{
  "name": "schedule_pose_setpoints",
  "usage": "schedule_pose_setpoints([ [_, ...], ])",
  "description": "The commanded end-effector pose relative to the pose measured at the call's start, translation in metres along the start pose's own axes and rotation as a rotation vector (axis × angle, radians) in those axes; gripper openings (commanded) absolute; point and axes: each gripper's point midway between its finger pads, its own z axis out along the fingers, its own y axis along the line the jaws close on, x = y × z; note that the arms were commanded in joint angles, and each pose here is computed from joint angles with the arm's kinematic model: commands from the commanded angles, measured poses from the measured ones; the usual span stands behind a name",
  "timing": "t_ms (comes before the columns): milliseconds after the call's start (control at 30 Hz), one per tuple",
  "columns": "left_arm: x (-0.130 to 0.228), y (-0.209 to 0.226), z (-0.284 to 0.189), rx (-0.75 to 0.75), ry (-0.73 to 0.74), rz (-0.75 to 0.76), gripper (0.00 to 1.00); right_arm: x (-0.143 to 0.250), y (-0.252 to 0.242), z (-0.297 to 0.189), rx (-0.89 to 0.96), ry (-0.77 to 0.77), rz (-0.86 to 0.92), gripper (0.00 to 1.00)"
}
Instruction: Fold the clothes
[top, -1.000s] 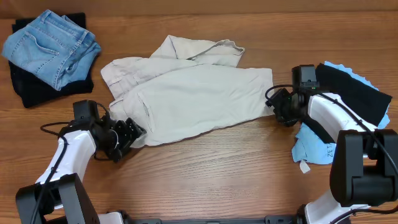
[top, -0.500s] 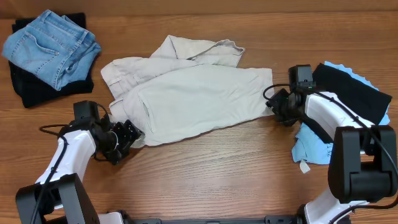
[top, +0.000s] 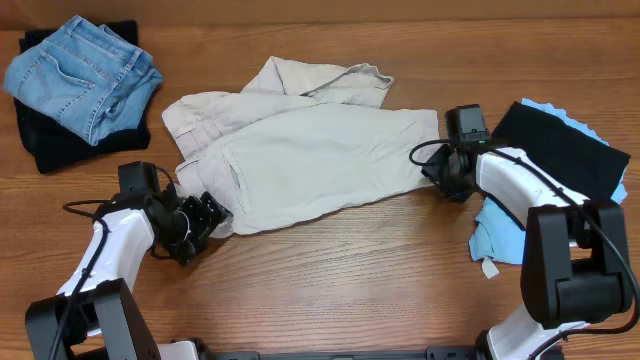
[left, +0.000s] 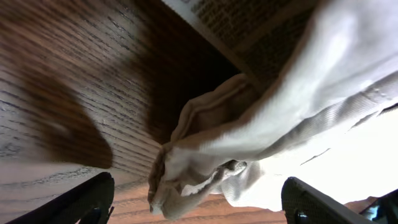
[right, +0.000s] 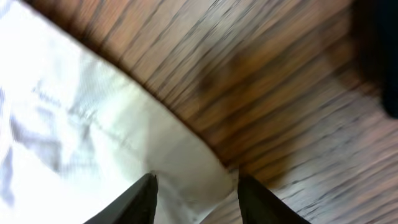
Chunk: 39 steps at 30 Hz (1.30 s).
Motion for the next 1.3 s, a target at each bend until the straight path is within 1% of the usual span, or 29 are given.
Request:
schedule_pose_setpoints([
  [0, -0.007, -0.001, -0.003, -0.002, -0.018, -0.015, 0.88, 0.01, -0.009, 0.013, 0.036, 0.033, -0.003, 0.47],
  [67, -0.007, -0.001, -0.003, -0.002, -0.018, -0.015, 0.88, 0.009, -0.008, 0.013, 0.033, 0.031, -0.003, 0.41],
  [100, -0.006, -0.001, -0.003, -0.004, -0.015, -0.016, 0.88, 0.008, -0.007, 0.014, 0.029, 0.028, -0.004, 0.34],
  [233, -0.003, 0.001, -0.003, -0.012, -0.003, -0.003, 0.87, 0.003, -0.001, 0.014, 0.006, 0.008, -0.004, 0.15],
  [300, -0.003, 0.001, -0.003, -0.013, 0.0, -0.002, 0.87, 0.002, -0.002, 0.014, 0.012, 0.0, -0.003, 0.06],
  [333, -0.002, 0.002, -0.003, -0.014, 0.001, -0.002, 0.87, 0.001, -0.004, 0.014, 0.02, -0.007, -0.003, 0.04],
  [433, -0.002, 0.004, -0.003, -0.028, 0.002, -0.007, 0.82, 0.0, -0.005, 0.014, 0.025, -0.01, -0.003, 0.04],
  [567, 0.001, 0.019, -0.004, -0.105, -0.001, -0.028, 0.82, 0.0, -0.005, 0.014, 0.024, -0.011, -0.003, 0.04],
  [600, -0.001, 0.018, -0.004, -0.1, -0.01, -0.04, 0.84, 0.0, -0.004, 0.014, 0.022, -0.012, -0.003, 0.04],
  [667, -0.005, 0.016, -0.004, -0.091, -0.024, -0.037, 0.85, 0.0, -0.004, 0.014, 0.023, -0.012, -0.003, 0.04],
  [733, -0.012, 0.011, -0.003, -0.074, -0.051, -0.03, 0.84, 0.0, -0.004, 0.014, 0.022, -0.011, -0.003, 0.04],
  [800, -0.014, 0.01, -0.003, -0.069, -0.059, -0.055, 0.84, 0.0, -0.004, 0.014, 0.021, -0.012, -0.003, 0.04],
  [1000, -0.009, 0.002, 0.001, -0.07, -0.053, -0.04, 0.8, 0.0, -0.003, 0.014, 0.014, -0.007, -0.003, 0.04],
  [1133, -0.002, -0.003, 0.006, -0.087, -0.042, -0.022, 0.75, 0.001, -0.002, 0.014, 0.013, -0.005, -0.003, 0.04],
  [1267, 0.0, 0.002, 0.01, -0.115, -0.036, -0.057, 0.75, 0.001, -0.003, 0.014, 0.015, -0.003, -0.003, 0.04],
])
